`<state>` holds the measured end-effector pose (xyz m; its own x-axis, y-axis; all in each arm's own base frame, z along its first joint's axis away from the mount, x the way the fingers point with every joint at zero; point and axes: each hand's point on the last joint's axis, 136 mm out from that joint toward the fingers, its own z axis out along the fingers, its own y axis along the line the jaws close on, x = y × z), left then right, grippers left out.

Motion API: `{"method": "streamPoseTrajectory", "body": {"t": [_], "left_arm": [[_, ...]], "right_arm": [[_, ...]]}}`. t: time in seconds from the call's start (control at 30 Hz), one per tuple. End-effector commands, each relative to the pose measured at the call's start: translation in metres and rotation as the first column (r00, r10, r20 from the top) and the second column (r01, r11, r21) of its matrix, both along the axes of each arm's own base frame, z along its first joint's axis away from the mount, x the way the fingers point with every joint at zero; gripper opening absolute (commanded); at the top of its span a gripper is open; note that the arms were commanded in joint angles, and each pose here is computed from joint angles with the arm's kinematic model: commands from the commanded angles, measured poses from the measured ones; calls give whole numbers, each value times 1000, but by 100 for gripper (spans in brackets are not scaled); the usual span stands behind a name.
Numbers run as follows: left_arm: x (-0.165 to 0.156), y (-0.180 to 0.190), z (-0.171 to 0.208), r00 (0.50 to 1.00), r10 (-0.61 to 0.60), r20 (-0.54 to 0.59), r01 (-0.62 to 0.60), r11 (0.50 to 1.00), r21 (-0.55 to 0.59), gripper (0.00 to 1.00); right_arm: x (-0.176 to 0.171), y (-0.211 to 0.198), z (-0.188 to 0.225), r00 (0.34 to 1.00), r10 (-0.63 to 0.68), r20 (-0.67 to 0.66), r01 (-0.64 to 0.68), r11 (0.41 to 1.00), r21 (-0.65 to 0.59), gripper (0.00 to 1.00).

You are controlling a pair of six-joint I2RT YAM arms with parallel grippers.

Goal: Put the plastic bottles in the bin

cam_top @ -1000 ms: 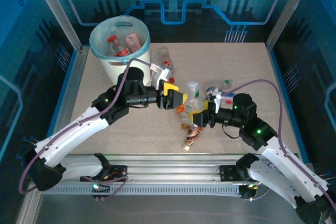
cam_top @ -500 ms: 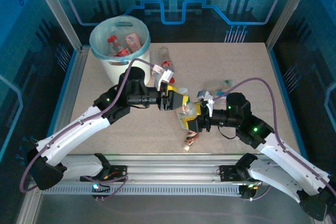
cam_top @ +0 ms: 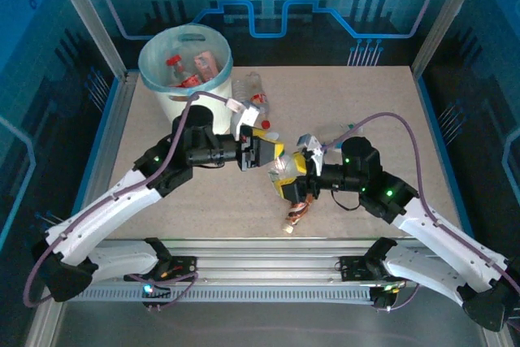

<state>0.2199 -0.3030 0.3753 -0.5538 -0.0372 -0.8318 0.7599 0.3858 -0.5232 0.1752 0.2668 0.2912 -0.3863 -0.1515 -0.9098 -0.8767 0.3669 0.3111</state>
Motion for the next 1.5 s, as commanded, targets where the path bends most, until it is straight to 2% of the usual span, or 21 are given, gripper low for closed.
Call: {"method": "streamPoseTrajectory", "body": {"t": [0.0,0.13,0.23,0.37,0.47,0.53,0.67,0.73,0.83,0.9,1.03,1.07,1.23,1.33,1.4,1.43,1.47], "left_arm": [[5,22,24,987,120,106,-118,993,-28,0],[10,53,56,938,259,229,-256,966,-44,0],[22,87,96,839,416,349,-418,905,-74,0],[53,141,149,620,630,468,-661,740,-121,0],[85,176,173,474,715,514,-787,606,-116,0],[112,192,177,426,738,523,-834,545,-90,0],[170,217,168,379,767,518,-891,454,-21,0],[200,229,154,389,789,475,-902,432,22,0],[244,244,117,434,814,385,-899,416,134,0],[268,246,91,485,815,316,-875,445,193,0],[301,249,49,519,814,263,-849,452,274,0],[308,248,36,533,812,238,-836,462,296,0],[326,228,-20,636,768,76,-734,571,367,1],[331,219,-47,670,743,6,-681,611,403,4],[332,216,-59,685,729,-20,-652,624,430,11],[333,216,-62,685,728,-25,-647,624,439,20],[332,217,-64,684,729,-30,-642,622,448,39]], "right_arm": [[17,-7,13,992,-117,41,117,993,-3,90],[22,-11,23,985,-154,75,153,988,30,96],[26,-12,27,979,-180,95,177,984,31,97],[41,-17,23,962,-253,100,254,967,2,97],[49,-17,21,954,-284,94,286,958,-7,96],[52,-17,20,952,-294,86,295,955,-6,97],[51,-12,31,956,-282,80,281,959,27,97],[50,-10,36,960,-270,79,268,963,35,97],[49,-10,38,961,-265,77,264,964,27,97],[49,-11,36,961,-265,81,265,964,16,97],[50,-13,32,958,-270,91,273,962,-16,97],[50,-14,31,958,-271,94,274,961,-22,97],[53,-16,31,952,-283,112,288,957,-30,97],[54,-16,28,950,-289,119,295,955,-35,97],[55,-15,26,951,-286,118,292,955,-42,97],[55,-16,26,951,-287,118,294,955,-44,97],[55,-16,24,951,-286,116,293,955,-48,97]]}}
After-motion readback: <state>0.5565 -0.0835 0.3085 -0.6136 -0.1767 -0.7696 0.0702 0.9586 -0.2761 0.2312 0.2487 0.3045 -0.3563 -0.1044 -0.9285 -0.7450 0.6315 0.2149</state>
